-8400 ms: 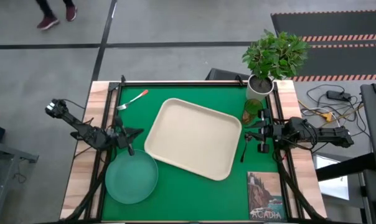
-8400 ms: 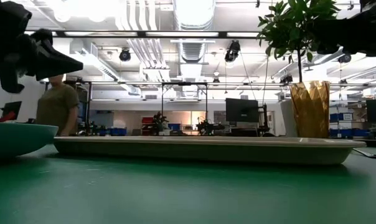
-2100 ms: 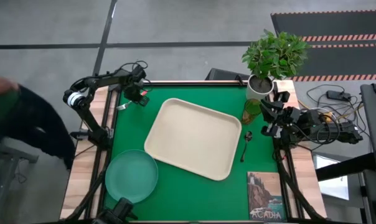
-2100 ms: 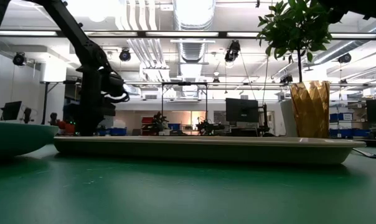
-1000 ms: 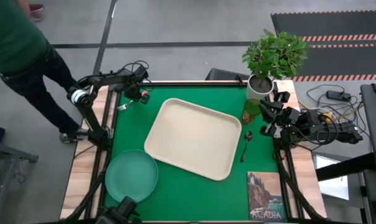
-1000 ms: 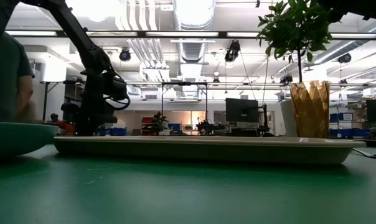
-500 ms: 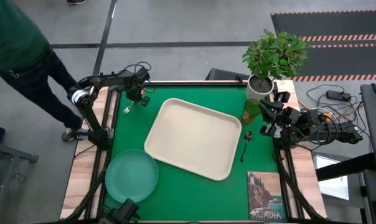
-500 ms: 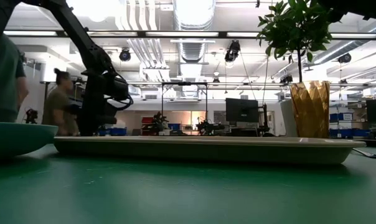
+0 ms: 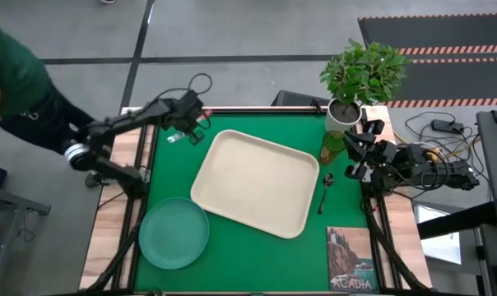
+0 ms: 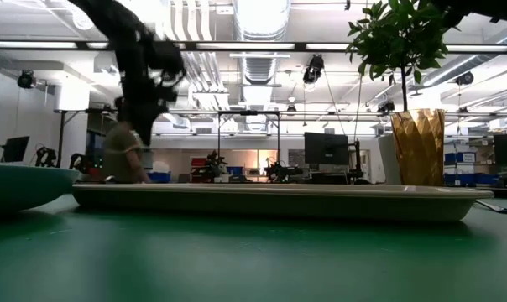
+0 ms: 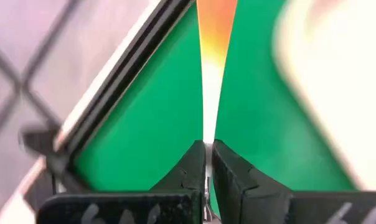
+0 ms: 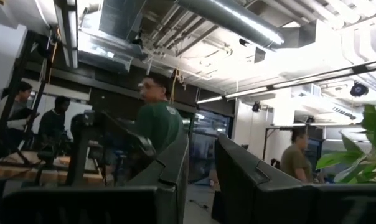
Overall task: Pick and place plate/cup/fork/spoon on tray
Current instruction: Put the orange fork on the left of the white tray
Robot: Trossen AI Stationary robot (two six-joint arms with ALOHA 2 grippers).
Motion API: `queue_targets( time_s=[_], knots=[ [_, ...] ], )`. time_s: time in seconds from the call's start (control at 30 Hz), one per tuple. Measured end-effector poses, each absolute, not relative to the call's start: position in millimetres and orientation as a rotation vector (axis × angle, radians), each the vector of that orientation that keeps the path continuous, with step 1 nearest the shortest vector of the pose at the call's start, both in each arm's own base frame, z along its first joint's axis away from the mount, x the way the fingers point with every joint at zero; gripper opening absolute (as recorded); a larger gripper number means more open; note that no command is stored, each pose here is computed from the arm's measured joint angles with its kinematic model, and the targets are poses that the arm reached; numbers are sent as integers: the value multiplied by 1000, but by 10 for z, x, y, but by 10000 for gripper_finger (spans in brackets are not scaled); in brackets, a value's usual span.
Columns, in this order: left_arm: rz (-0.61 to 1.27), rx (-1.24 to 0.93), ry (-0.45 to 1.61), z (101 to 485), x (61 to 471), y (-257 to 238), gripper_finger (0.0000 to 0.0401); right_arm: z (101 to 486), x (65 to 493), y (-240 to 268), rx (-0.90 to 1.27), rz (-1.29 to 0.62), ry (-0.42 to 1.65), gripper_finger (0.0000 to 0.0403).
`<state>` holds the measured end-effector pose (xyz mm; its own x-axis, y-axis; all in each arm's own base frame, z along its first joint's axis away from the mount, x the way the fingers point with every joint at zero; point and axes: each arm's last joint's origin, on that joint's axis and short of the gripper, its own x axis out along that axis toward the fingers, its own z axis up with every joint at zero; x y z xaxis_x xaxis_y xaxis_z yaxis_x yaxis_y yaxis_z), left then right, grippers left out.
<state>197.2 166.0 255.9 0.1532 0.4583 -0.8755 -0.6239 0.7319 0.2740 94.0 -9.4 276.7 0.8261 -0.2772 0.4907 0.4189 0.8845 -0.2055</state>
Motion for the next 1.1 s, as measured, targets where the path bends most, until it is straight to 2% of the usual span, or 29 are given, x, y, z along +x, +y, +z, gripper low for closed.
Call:
queue_targets(
  time_s=[0.13, 0.27, 0.5, 0.67, 0.87, 1.1],
  knots=[
    [586, -26, 1086, 2760, 2161, 1160, 1, 2791, 935, -94, -315, -375, -465, 68],
    [330, 137, 1020, 2789, 2421, 669, 0, 2799, 934, -94, -317, -375, -463, 68],
    [-26, 573, 1022, 2754, 3018, 39, 0, 2824, 927, -94, -319, -377, -467, 68],
    [-220, 819, 1113, 2552, 3325, -42, 0, 2823, 927, -94, -325, -378, -466, 68],
    [-399, 1014, 1197, 2218, 3330, 42, 0, 2821, 929, -94, -321, -376, -464, 68],
    [-413, 1019, 1233, 1938, 3241, 157, 0, 2821, 929, -94, -325, -377, -463, 68]
  ],
)
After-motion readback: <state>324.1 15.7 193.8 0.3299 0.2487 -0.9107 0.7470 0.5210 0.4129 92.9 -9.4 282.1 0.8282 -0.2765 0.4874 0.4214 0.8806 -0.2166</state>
